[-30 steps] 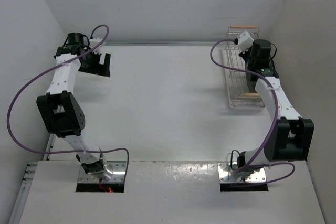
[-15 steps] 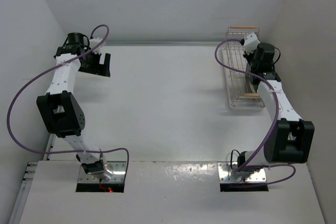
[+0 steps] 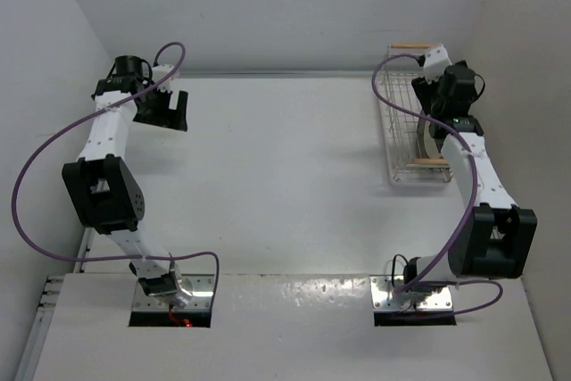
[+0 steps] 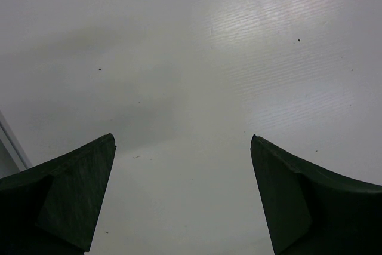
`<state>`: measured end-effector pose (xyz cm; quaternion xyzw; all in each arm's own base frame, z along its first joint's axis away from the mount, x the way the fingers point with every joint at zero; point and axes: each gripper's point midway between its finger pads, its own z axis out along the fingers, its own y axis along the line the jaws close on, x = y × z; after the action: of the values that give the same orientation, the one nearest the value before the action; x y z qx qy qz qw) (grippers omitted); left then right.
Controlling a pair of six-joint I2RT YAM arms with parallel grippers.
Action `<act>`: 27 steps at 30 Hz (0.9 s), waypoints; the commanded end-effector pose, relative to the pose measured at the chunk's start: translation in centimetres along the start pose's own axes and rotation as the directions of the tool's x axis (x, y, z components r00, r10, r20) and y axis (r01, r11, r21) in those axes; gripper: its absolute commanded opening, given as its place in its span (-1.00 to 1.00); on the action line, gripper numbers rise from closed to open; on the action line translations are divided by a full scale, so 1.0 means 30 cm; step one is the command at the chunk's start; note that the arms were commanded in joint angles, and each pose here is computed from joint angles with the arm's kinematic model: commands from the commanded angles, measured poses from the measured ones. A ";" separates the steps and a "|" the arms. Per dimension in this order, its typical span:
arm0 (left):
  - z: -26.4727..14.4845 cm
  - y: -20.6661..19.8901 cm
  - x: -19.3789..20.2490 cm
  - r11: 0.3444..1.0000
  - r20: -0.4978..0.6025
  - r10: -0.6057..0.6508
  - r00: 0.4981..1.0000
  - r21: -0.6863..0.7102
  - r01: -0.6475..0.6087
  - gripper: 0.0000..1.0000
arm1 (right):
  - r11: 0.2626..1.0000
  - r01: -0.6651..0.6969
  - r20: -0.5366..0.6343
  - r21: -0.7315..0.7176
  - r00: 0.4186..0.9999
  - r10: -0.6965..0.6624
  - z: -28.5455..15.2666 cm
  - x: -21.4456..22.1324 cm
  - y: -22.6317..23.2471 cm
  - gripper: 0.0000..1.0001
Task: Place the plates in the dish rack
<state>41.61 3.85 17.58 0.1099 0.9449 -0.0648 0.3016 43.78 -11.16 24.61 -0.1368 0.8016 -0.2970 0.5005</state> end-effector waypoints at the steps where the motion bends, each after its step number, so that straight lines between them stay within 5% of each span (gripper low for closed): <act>1: -0.023 -0.011 -0.018 1.000 0.019 0.015 1.000 -0.003 -0.015 1.00 | 0.990 -0.121 0.172 0.068 0.979 0.107 -0.086 -0.215 -0.141 0.50; 5: -0.026 -0.006 -0.037 1.000 0.030 0.019 0.999 -0.007 -0.019 1.00 | 0.970 -0.242 0.243 0.032 0.943 0.227 -0.168 -0.329 -0.202 1.00; 10: -0.027 -0.003 -0.028 1.000 0.019 0.016 1.000 -0.013 -0.016 1.00 | 0.917 -0.349 0.332 -0.194 0.856 0.396 -0.358 -0.423 -0.155 1.00; 13: -0.054 -0.002 -0.039 0.999 0.035 0.022 0.999 -0.028 -0.021 1.00 | 0.855 -0.253 0.404 -0.453 0.797 0.450 -0.523 -0.459 -0.008 1.00; 19: -0.112 -0.012 0.048 0.996 0.010 0.059 0.998 -0.073 -0.058 1.00 | 0.510 -0.357 0.153 -0.783 0.684 0.714 -0.723 -0.321 0.287 1.00; 20: -0.130 -0.014 0.093 0.995 -0.002 0.049 0.999 -0.085 -0.049 1.00 | 0.442 -0.422 0.038 -0.792 0.687 0.725 -0.703 -0.229 0.374 1.00; 27: -0.198 -0.004 0.312 0.973 -0.054 0.033 0.998 -0.227 -0.044 1.00 | 0.294 -0.675 -0.318 -0.676 0.628 0.711 -0.763 0.075 0.580 1.00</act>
<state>33.00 4.78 16.32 0.1071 0.9545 -0.0025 0.2781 26.24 7.64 21.57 -0.0337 0.7976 0.2584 0.5439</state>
